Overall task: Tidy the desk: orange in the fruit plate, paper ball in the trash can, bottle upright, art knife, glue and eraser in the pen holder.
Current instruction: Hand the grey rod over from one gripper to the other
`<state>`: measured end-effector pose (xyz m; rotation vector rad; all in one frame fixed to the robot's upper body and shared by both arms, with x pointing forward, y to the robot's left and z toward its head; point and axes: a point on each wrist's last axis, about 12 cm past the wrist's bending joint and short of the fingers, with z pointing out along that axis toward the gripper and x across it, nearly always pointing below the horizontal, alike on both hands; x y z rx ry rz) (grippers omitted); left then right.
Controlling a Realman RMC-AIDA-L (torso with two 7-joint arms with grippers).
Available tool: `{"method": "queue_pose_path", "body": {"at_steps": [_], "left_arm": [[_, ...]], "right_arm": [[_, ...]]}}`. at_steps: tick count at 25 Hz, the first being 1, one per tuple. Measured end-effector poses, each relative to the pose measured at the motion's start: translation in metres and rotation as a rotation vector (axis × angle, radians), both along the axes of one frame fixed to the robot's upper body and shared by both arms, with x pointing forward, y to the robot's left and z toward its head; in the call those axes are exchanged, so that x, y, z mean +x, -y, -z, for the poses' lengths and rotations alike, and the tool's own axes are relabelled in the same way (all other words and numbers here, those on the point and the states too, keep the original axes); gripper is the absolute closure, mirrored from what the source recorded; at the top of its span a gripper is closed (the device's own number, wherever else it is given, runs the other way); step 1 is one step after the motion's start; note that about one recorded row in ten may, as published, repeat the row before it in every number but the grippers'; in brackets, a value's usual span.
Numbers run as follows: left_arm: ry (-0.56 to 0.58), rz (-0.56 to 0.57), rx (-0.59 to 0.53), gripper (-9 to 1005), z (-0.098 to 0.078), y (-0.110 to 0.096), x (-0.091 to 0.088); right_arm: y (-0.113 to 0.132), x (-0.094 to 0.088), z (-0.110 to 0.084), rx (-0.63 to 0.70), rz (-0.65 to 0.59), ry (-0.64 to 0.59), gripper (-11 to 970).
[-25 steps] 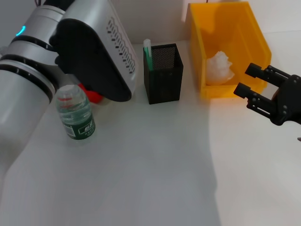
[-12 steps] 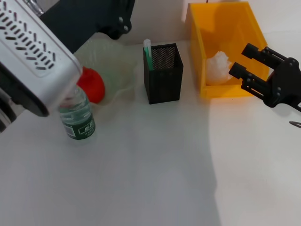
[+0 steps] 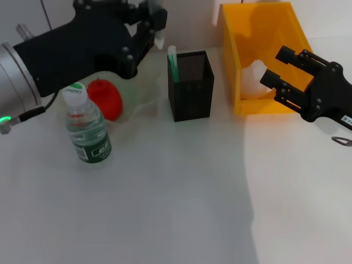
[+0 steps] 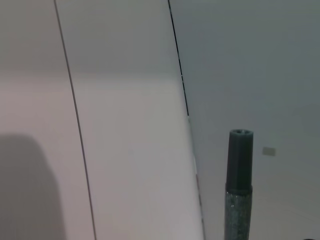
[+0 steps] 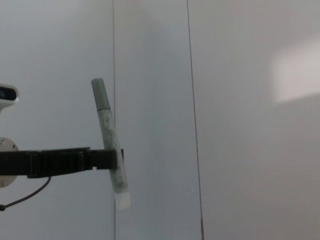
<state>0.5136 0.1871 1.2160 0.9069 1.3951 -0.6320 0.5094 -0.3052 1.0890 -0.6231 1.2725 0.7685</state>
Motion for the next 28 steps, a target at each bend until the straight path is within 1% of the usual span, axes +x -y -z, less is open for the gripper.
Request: {"method": "queue_pose_path", "body": {"at_steps": [1, 2, 3, 4, 8, 10, 11, 12, 13, 14, 15, 16, 17, 20, 21, 22, 24, 26, 28], "left_arm": [[-0.079, 0.025, -0.025, 859, 0.005, -0.006, 0.002], [-0.079, 0.025, -0.025, 859, 0.005, -0.006, 0.002], [-0.18, 0.062, -0.055, 859, 0.011, -0.014, 0.002], [-0.18, 0.062, -0.055, 859, 0.011, -0.014, 0.002], [-0.345, 0.143, -0.1, 859, 0.021, -0.023, -0.004], [-0.398, 0.181, -0.114, 859, 0.021, -0.023, -0.008], [-0.442, 0.222, -0.122, 859, 0.02, -0.021, -0.012], [-0.442, 0.222, -0.122, 859, 0.02, -0.021, -0.012], [-0.486, 0.263, -0.127, 859, 0.019, -0.019, -0.015], [-0.486, 0.263, -0.127, 859, 0.019, -0.019, -0.015], [-0.513, 0.284, -0.132, 859, 0.019, -0.019, -0.016], [-0.577, 0.343, -0.153, 859, 0.022, -0.018, -0.017], [-0.577, 0.343, -0.153, 859, 0.022, -0.018, -0.017], [-0.705, 0.461, -0.232, 859, 0.029, -0.02, -0.013], [-0.785, 0.516, -0.294, 859, 0.037, -0.024, -0.008], [-0.785, 0.516, -0.294, 859, 0.037, -0.024, -0.008], [-0.837, 0.533, -0.349, 859, 0.046, -0.028, -0.003], [-0.856, 0.524, -0.38, 859, 0.054, -0.032, -0.002], [-0.857, 0.522, -0.383, 859, 0.055, -0.033, -0.002]], "right_arm": [[0.0, 0.0, 0.0, -0.002, 0.005, 0.006, 336], [0.0, 0.0, 0.0, -0.002, 0.005, 0.006, 336], [0.001, -0.001, 0.001, -0.003, 0.02, 0.022, 336], [0.001, -0.001, 0.001, -0.003, 0.02, 0.022, 336], [0.0, -0.003, 0.001, -0.022, 0.052, 0.09, 336], [0.0, -0.003, 0.001, -0.021, 0.056, 0.101, 336], [-0.002, -0.001, 0.001, -0.018, 0.063, 0.116, 336], [-0.002, -0.001, 0.001, -0.018, 0.063, 0.116, 336], [-0.004, 0.001, 0.0, -0.021, 0.064, 0.125, 336], [-0.004, 0.001, 0.0, -0.021, 0.064, 0.125, 336], [-0.005, 0.002, -0.001, -0.022, 0.062, 0.129, 336], [-0.007, 0.005, -0.003, -0.026, 0.057, 0.137, 335], [-0.007, 0.005, -0.003, -0.026, 0.057, 0.137, 335], [-0.01, 0.009, -0.004, -0.035, 0.048, 0.147, 335], [-0.011, 0.01, -0.005, -0.044, 0.047, 0.159, 335], [-0.011, 0.01, -0.005, -0.044, 0.047, 0.159, 335], [-0.012, 0.01, -0.005, -0.056, 0.048, 0.176, 335], [-0.012, 0.01, -0.005, -0.061, 0.047, 0.187, 335], [-0.013, 0.011, -0.006, -0.071, 0.047, 0.206, 335]]}}
